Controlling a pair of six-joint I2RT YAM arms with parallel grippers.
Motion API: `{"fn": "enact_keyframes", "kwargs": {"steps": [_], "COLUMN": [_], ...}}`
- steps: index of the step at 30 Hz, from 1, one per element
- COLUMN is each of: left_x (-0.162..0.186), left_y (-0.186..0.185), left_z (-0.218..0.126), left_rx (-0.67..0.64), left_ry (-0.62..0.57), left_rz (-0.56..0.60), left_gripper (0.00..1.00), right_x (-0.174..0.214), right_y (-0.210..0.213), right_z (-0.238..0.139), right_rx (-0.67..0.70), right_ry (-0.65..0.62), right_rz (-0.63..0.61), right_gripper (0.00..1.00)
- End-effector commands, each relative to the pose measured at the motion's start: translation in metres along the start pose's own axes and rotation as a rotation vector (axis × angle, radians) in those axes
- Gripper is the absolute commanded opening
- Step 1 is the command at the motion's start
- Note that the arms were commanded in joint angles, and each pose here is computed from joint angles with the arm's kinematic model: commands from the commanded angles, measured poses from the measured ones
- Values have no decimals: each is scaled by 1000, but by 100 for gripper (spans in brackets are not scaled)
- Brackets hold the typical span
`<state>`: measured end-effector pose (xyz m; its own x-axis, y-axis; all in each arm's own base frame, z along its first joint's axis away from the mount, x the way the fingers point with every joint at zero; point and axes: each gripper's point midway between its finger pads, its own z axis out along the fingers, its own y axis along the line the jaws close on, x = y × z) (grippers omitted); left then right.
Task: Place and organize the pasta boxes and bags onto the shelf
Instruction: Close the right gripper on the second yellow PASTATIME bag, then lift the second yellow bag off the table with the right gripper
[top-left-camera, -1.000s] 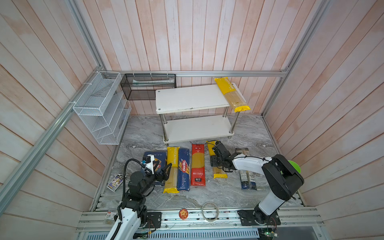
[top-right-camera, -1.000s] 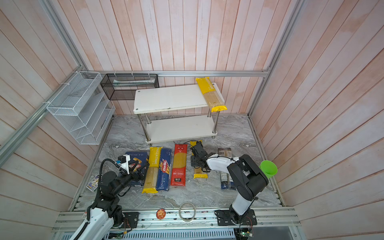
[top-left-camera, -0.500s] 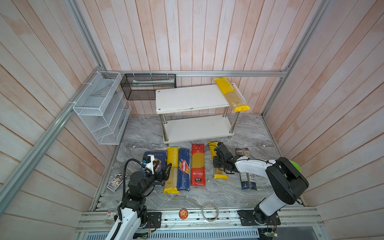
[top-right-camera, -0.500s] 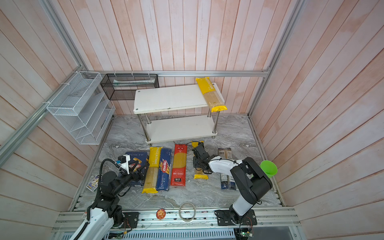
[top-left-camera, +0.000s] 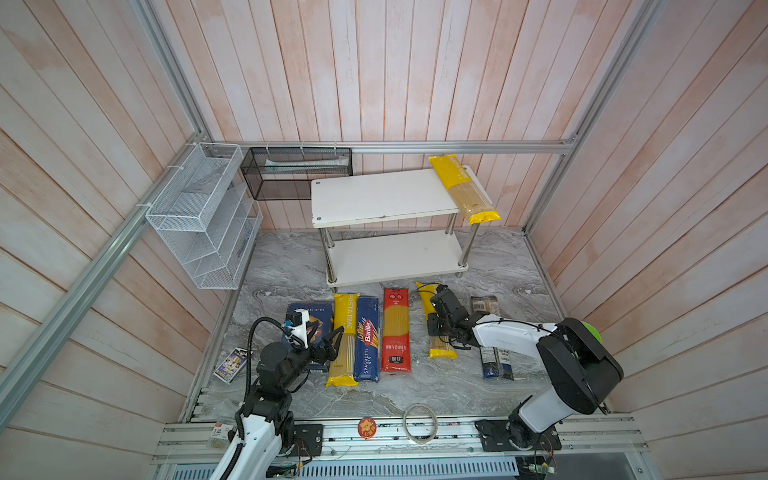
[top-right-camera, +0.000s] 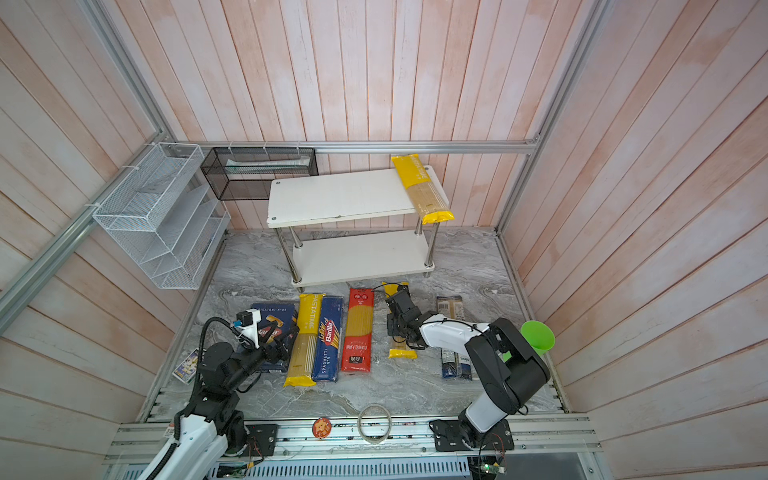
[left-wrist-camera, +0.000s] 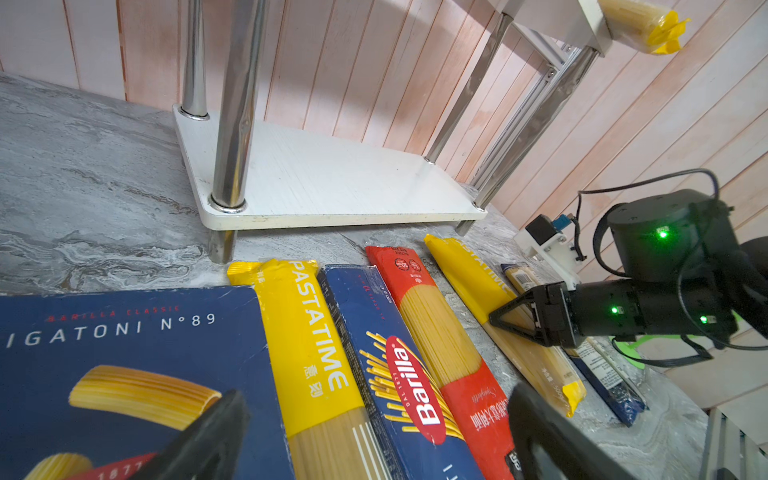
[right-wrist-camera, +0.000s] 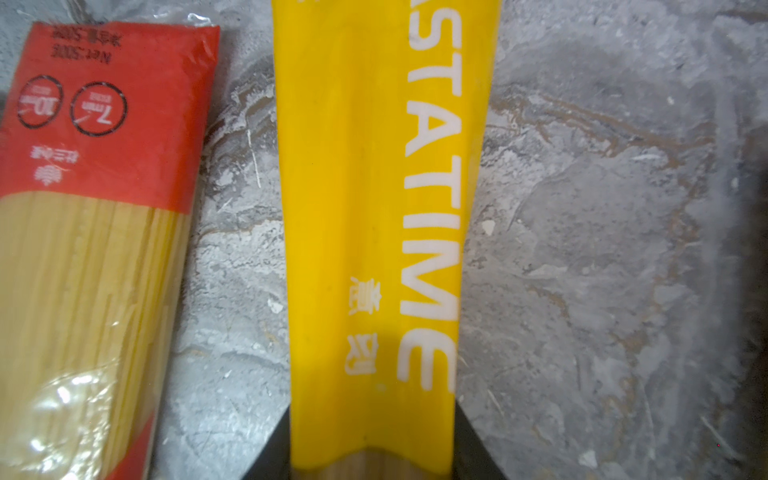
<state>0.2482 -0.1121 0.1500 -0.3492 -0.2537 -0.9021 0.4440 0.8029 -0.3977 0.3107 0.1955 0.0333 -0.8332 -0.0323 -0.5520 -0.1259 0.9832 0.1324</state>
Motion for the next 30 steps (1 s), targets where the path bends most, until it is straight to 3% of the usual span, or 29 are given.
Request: {"fn": "enact_keyframes", "kwargs": {"steps": [1, 9, 19, 30], "left_x": [-6, -7, -7, -5], "left_y": [-7, -9, -11, -11], "left_z": [0, 0, -1, 0], "left_rx": [34, 44, 50, 56], "left_ry": [-14, -17, -22, -14], "left_rz": [12, 18, 21, 20], "left_gripper": [100, 100, 100, 100], "right_x": [-3, -21, -33, -37], "right_y": [6, 21, 20, 34], "right_z": [-11, -25, -46, -70], "right_rx": [-40, -101, -92, -193], "right_ry": [-7, -36, -51, -63], "right_rz": [15, 25, -4, -35], "right_gripper": [18, 6, 1, 0]}}
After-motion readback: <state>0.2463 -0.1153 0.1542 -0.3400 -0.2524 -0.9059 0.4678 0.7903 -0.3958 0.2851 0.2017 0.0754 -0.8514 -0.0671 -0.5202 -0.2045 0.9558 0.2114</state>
